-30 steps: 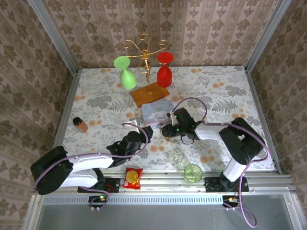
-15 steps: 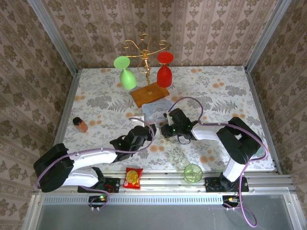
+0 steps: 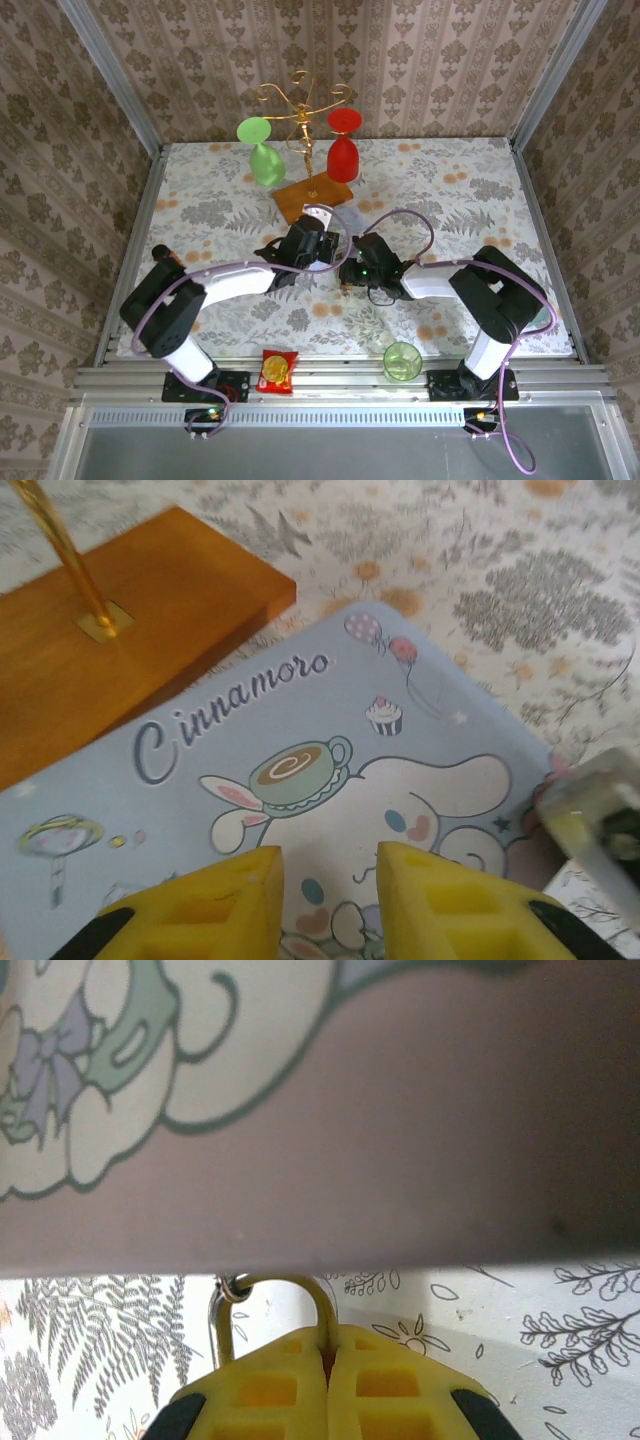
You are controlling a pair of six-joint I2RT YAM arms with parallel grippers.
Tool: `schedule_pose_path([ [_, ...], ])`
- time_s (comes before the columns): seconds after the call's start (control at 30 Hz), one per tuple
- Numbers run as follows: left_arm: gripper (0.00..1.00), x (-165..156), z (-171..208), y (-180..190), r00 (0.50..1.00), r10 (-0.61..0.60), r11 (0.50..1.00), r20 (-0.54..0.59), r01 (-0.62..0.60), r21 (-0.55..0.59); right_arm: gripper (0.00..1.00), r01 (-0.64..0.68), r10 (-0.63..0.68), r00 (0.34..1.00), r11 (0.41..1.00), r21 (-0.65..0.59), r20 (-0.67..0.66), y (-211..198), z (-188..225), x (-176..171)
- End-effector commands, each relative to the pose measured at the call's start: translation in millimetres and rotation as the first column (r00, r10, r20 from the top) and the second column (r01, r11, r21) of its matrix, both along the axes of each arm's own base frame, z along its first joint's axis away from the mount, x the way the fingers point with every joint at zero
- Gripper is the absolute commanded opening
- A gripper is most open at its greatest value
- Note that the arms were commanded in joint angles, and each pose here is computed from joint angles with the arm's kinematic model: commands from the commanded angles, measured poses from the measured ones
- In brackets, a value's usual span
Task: Unlock a padlock with a key
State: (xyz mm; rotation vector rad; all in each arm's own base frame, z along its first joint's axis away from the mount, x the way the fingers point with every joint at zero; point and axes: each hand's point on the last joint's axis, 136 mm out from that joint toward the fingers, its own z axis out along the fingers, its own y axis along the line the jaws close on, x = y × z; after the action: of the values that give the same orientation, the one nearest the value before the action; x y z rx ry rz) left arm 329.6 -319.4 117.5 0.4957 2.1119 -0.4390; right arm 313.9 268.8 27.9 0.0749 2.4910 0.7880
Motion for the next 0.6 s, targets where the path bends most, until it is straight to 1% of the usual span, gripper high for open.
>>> schedule_pose_path([
  [0.0, 0.27, 0.0, -10.1, -15.0, 0.995, -0.096, 0.995, -0.016, 0.096, 0.039, 0.03, 0.161, -0.163, 0.985, 0.986, -0.043, -0.059, -19.6, -21.1, -0.8],
  [0.07, 0.26, -0.7, -21.1, -13.9, 0.995, -0.091, 0.994, -0.038, 0.093, 0.053, 0.02, 0.187, -0.189, 0.979, 0.982, -0.031, -0.07, -17.3, -20.9, 0.5],
  [0.13, 0.24, -3.5, -28.8, -9.8, 0.996, -0.078, 0.995, -0.046, 0.08, 0.054, 0.0, 0.245, -0.246, 0.965, 0.969, -0.023, -0.092, -20.6, -23.9, 2.6],
  [0.27, 0.21, -9.7, -45.0, 3.7, 0.997, -0.054, 0.997, -0.05, 0.057, 0.059, 0.0, 0.349, -0.348, 0.93, 0.937, -0.011, -0.122, -25.4, -28.9, 8.4],
  [0.37, 0.19, -13.9, -57.3, 8.9, 0.995, -0.062, 0.997, -0.075, 0.065, 0.046, 0.0, 0.39, -0.388, 0.916, 0.921, -0.001, -0.097, -28.8, -25.0, 13.5],
  [0.43, 0.16, -15.7, -63.8, 12.5, 0.994, -0.061, 0.998, -0.094, 0.064, 0.023, 0.0, 0.418, -0.417, 0.906, 0.908, 0.009, -0.075, -32.7, -18.7, 16.9],
  [0.5, 0.16, -15.6, -67.7, 18.6, 0.993, -0.051, 0.999, -0.104, 0.049, -0.016, 0.0, 0.431, -0.43, 0.901, 0.902, 0.021, -0.057, -32.9, -10.5, 20.7],
  [0.57, 0.16, -16.1, -70.8, 22.1, 0.992, -0.049, 0.999, -0.112, 0.046, -0.026, 0.0, 0.444, -0.443, 0.896, 0.896, 0.02, -0.04, -32.0, -3.9, 23.1],
])
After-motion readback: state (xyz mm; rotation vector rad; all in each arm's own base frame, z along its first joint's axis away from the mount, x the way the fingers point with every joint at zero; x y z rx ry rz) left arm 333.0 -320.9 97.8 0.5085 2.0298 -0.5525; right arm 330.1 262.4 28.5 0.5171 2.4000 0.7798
